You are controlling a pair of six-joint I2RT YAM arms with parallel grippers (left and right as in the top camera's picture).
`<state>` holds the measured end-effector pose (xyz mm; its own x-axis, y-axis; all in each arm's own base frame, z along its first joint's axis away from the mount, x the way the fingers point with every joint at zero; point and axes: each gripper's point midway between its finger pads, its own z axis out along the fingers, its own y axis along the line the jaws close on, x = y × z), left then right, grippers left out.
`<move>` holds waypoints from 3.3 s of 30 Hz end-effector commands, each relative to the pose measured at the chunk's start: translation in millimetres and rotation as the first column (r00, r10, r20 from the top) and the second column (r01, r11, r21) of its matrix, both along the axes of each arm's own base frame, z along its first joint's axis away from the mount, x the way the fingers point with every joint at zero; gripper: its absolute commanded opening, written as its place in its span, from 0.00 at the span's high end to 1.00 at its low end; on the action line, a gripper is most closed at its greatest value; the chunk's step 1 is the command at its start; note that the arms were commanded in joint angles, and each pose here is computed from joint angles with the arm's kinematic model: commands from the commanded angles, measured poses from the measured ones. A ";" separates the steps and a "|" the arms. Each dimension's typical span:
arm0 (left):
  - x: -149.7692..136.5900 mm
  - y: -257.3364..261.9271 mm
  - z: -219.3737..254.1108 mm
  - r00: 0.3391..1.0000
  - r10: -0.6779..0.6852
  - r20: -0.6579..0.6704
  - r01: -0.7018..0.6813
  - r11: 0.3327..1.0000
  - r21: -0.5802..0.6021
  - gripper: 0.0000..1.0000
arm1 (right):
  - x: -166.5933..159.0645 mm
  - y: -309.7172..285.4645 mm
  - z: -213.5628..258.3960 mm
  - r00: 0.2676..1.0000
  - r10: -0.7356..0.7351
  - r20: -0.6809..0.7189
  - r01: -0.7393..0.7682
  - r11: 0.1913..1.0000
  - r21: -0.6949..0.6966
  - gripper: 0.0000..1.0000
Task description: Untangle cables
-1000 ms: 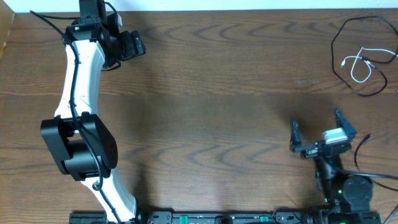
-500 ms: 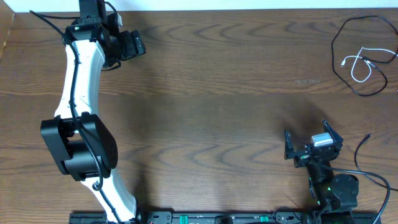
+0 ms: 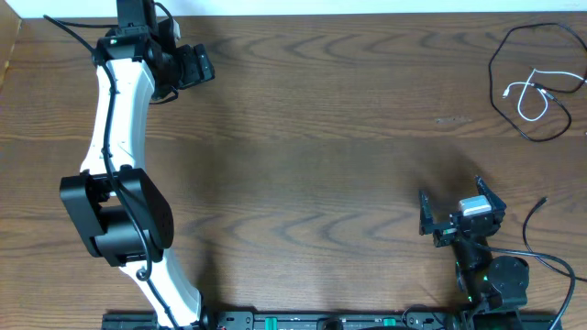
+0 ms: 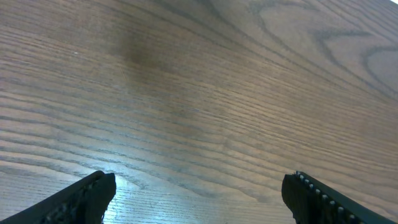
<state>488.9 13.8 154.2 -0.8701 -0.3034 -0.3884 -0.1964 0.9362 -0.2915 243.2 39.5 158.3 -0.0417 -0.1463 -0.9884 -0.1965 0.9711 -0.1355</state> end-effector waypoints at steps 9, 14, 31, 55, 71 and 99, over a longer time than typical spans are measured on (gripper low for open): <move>-0.2 2.1 14.1 0.999 -0.006 0.033 0.006 1.000 0.019 0.09 | 0.0 -1.7 -0.4 1.000 -0.009 0.001 0.009 1.000 -0.003 0.01; -1.0 7.4 19.2 0.999 0.000 0.044 -0.003 0.999 0.052 0.09 | 0.0 -1.7 -0.5 1.000 -0.009 0.000 0.009 1.000 -0.003 0.01; -99.4 47.5 185.8 0.790 0.099 0.605 -0.317 0.911 0.264 0.09 | 0.0 -1.7 -0.5 1.000 -0.009 0.000 0.009 1.000 -0.003 0.01; -238.4 25.3 34.9 0.459 -0.157 0.874 -0.399 0.843 0.361 0.09 | 0.0 -1.7 -0.5 1.000 -0.009 0.000 0.009 1.000 -0.003 0.01; -248.8 24.2 -13.1 0.616 -0.179 0.767 -0.313 0.838 0.447 0.02 | 0.0 -1.7 -0.5 1.000 -0.009 0.000 0.009 1.000 -0.003 0.01; -248.6 24.2 -14.0 0.619 -0.179 0.765 -0.312 0.838 0.448 0.02 | 0.0 -1.7 -0.5 1.000 -0.009 0.000 0.009 1.000 -0.003 0.01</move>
<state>241.4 37.4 157.2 -0.1070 0.0886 -0.9903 -0.2065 0.9723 0.1093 243.3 39.0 158.5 -0.0417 -0.1464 -0.9884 -0.1935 0.9717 -0.1357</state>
